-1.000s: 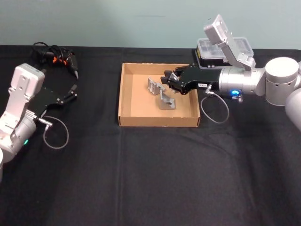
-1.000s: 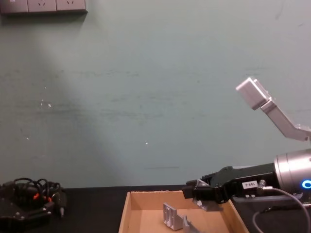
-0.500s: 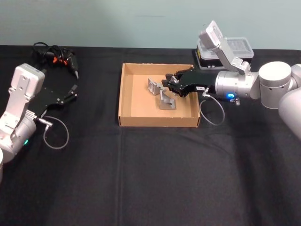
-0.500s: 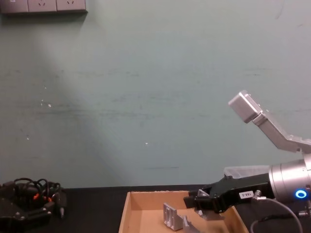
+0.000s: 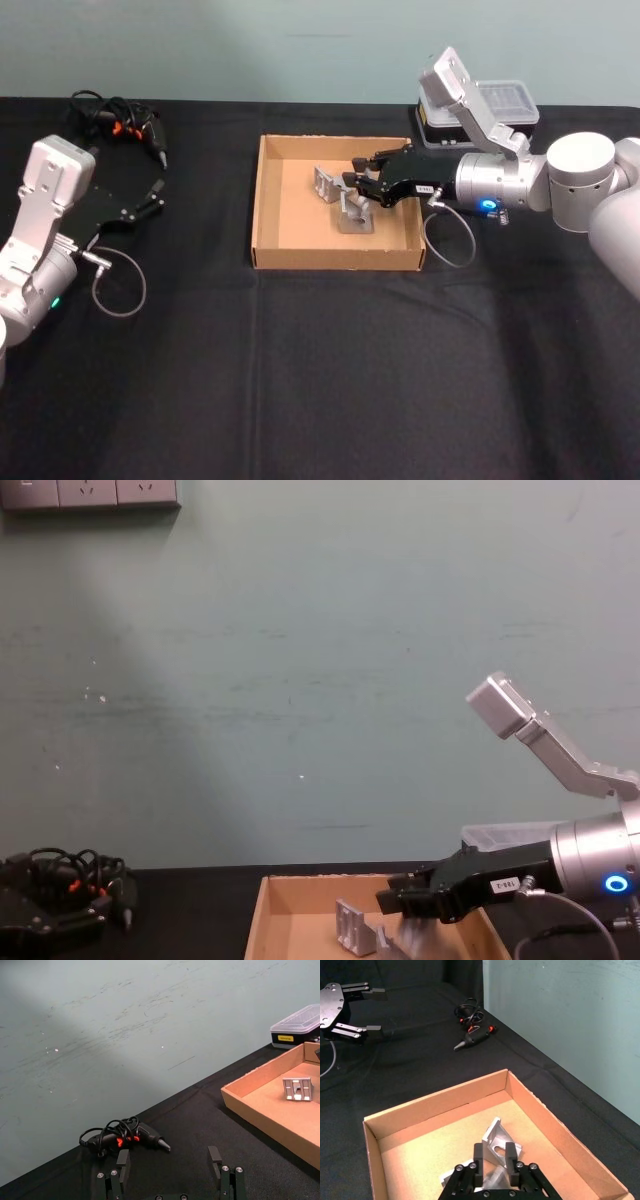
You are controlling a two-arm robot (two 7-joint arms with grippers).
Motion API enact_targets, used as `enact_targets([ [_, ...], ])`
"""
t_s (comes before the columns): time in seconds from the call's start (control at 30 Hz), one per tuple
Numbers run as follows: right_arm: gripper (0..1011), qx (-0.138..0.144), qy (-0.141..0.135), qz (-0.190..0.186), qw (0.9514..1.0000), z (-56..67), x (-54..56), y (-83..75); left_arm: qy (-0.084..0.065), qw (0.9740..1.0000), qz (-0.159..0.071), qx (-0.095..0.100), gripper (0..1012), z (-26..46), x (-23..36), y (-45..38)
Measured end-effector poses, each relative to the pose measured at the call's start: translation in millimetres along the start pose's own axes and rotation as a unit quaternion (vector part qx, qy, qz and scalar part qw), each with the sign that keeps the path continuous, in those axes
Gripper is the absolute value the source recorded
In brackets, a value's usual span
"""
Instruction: Use one hand to pick up the angle iron from the table and place it into the box.
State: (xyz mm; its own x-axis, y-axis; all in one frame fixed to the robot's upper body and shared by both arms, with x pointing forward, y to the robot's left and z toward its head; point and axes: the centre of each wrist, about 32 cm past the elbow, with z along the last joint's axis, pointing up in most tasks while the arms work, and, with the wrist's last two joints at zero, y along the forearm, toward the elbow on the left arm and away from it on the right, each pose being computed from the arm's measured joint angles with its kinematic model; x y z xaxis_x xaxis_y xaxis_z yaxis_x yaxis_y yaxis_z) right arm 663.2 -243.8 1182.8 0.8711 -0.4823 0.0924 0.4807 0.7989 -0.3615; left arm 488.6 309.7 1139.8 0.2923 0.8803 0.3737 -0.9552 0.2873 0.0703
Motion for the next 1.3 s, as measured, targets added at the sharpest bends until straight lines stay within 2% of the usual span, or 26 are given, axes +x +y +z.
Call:
enact_targets([
  [0.17, 397, 0.000, 0.000, 0.000, 1.0000, -0.1, -0.2, -0.2, 0.000, 1.0000, 0.000, 0.000, 1011, 0.0, 0.0, 0.0],
  [0.4, 632, 0.001, 0.000, 0.001, 1.0000, -0.1, -0.3, -0.3, 0.000, 1.0000, 0.000, 0.000, 1011, 0.0, 0.0, 0.0],
  [0.47, 664, 0.001, 0.000, 0.001, 1.0000, -0.1, -0.3, -0.4, 0.000, 1.0000, 0.000, 0.000, 1011, 0.0, 0.0, 0.0],
  [0.5, 731, 0.001, 0.000, 0.001, 1.0000, -0.1, -0.3, -0.4, 0.000, 1.0000, 0.000, 0.000, 1011, 0.0, 0.0, 0.0],
  [0.63, 841, 0.001, 0.000, 0.001, 1.0000, -0.2, -0.4, -0.4, 0.000, 1.0000, 0.000, 0.000, 1011, 0.0, 0.0, 0.0],
  [0.7, 877, 0.003, -0.002, 0.002, 1.0000, 0.3, -1.2, -1.1, 0.000, 1.0000, 0.000, 0.000, 1011, 0.0, 0.0, 0.0],
  [0.8, 985, 0.011, -0.006, -0.003, 0.9999, 2.6, -4.1, -6.2, 0.000, 1.0000, 0.000, 0.000, 1011, 0.0, 0.0, 0.0],
  [0.9, 1002, 0.021, -0.010, -0.008, 0.9997, 5.9, -6.6, -11.1, 0.000, 1.0000, 0.000, 0.000, 1011, 0.0, 0.0, 0.0],
  [1.1, 1000, 0.057, -0.022, -0.029, 0.9977, 12.4, -23.8, -34.7, 0.000, 1.0000, 0.000, 0.000, 1011, 0.0, 0.0, 0.0],
  [1.17, 1000, 0.071, -0.025, -0.037, 0.9965, 12.1, -35.0, -45.6, 0.000, 1.0000, 0.000, 0.000, 1011, 0.0, 0.0, 0.0],
  [1.2, 1000, 0.077, -0.028, -0.040, 0.9958, 11.2, -44.1, -53.7, 0.000, 1.0000, 0.000, 0.000, 1011, 0.0, 0.0, 0.0],
  [1.3, 1000, 0.083, -0.032, -0.046, 0.9950, 9.5, -57.1, -63.6, 0.000, 1.0000, 0.000, 0.000, 1011, 0.0, 0.0, 0.0],
])
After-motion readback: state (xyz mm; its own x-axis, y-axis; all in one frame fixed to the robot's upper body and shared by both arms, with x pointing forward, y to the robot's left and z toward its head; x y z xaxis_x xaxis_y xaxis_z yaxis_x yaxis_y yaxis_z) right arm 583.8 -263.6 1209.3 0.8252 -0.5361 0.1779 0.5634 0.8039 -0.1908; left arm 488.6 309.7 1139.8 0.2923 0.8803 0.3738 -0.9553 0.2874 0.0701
